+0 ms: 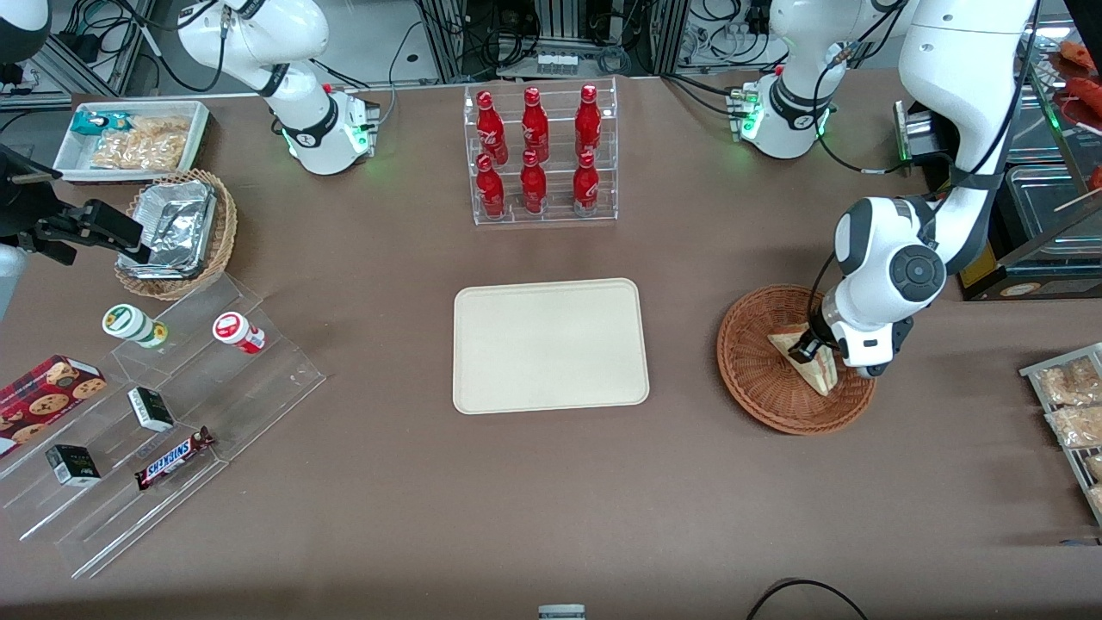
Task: Place sandwich from basket to tray
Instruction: 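Lift the sandwich and carry it with the left gripper over the cream tray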
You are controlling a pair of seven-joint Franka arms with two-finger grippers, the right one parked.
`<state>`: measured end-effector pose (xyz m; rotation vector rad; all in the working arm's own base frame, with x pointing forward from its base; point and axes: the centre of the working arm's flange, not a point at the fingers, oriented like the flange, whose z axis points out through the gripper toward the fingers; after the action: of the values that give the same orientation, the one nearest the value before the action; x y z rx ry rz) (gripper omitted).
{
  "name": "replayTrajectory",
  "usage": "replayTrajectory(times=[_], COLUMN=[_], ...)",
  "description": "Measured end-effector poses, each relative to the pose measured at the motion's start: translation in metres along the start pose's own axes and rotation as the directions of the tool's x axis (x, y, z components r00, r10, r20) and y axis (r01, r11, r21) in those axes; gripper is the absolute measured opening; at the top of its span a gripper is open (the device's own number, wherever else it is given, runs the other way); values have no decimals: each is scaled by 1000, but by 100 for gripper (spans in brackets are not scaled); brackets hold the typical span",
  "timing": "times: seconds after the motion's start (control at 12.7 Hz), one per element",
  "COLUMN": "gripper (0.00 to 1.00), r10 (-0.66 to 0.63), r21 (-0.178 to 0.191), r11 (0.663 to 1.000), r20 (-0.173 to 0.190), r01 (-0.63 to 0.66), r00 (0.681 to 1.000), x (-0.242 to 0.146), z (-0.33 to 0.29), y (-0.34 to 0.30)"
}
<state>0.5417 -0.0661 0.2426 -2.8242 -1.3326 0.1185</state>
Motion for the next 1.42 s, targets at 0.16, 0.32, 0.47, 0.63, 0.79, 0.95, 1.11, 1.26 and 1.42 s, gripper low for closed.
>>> replayTrajectory(times=[0.16, 0.32, 0.47, 0.63, 0.79, 0.95, 1.11, 1.26, 1.42], gripper=[36, 30, 25, 18, 15, 15, 15, 15, 15], r10=[12, 83, 186, 294, 371, 443, 516, 583, 617], r21=[23, 70, 89, 87, 85, 85, 78, 63, 45], r11=[1000, 994, 977, 950, 921, 888, 849, 806, 783], r20=[13, 48, 76, 89, 97, 104, 99, 88, 78], r01=[-12, -86, -192, -301, -379, -451, -523, -588, -621], r00=[1000, 995, 980, 952, 923, 891, 851, 808, 783], x=[3, 5, 2, -14, -44, -85, -128, -170, -205], z=[-9, -33, -66, -84, -84, -83, -85, -87, -86], y=[5, 13, 26, 39, 54, 72, 93, 121, 149])
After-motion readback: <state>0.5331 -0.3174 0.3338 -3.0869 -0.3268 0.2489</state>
